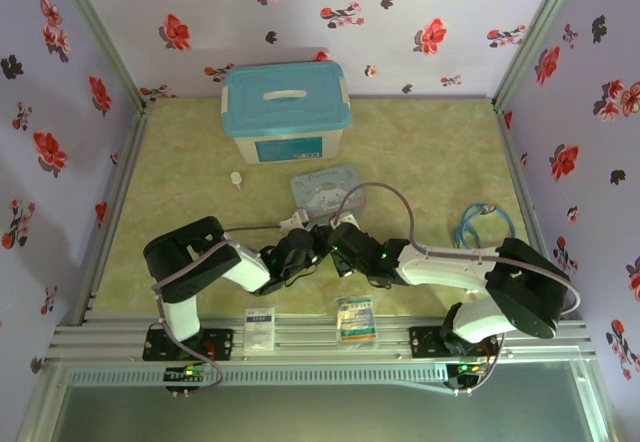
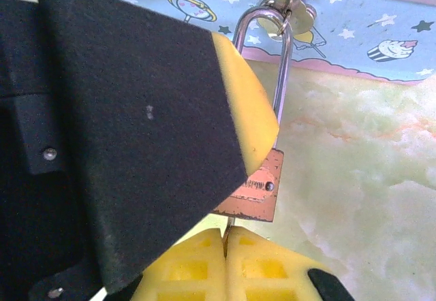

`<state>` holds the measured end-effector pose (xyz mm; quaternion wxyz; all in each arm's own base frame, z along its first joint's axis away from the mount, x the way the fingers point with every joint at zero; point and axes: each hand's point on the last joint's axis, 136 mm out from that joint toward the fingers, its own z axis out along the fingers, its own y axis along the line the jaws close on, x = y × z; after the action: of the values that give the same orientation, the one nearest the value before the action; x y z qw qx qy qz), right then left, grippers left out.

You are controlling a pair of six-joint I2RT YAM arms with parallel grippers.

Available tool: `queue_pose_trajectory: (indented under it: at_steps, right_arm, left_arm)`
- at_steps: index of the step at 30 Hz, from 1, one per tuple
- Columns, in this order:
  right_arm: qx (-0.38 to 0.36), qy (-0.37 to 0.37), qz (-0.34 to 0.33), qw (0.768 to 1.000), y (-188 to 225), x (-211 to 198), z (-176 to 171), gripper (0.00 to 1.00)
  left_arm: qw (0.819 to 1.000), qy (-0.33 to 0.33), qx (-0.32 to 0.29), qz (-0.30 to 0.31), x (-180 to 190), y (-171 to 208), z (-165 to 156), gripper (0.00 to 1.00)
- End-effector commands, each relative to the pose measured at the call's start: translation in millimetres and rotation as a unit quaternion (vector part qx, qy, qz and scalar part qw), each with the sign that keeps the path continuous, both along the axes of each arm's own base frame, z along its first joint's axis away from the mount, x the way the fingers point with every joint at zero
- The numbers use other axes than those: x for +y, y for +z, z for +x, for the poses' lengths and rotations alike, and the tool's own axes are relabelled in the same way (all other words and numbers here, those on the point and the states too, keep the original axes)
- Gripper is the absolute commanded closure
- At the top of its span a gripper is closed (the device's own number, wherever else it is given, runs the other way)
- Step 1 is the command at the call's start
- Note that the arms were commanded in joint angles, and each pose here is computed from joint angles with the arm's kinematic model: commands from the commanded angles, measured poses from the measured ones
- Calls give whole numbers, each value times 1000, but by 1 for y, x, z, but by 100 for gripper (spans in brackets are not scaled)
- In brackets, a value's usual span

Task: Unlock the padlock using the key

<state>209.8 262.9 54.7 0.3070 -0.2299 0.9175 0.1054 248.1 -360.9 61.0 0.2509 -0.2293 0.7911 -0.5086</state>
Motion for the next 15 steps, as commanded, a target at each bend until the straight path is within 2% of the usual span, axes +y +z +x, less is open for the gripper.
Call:
queue_pose_trajectory:
  at_steps: [1,3,7,11,15]
  right_arm:
    - [7,3,77,997,11,19,4,96]
    - [45,3,139,989,13,25,0,96]
    - [116,-28,271,955,16,24,2,96]
    - [125,-20,286,950,20,20,-2,96]
    - [148,-25,365,919,31,17,0,97]
  left_arm:
    - [998,-24,-14,-64,-17,29,-6,100]
    - [998,-27,-17,-54,-16,27,-7,100]
    - [999,-34,-19,-36,-13,23,-10,100]
    - [999,-37,-11,-23,-9,14,-14,99]
    - [999,-38,-5,-25,-6,8,-16,98]
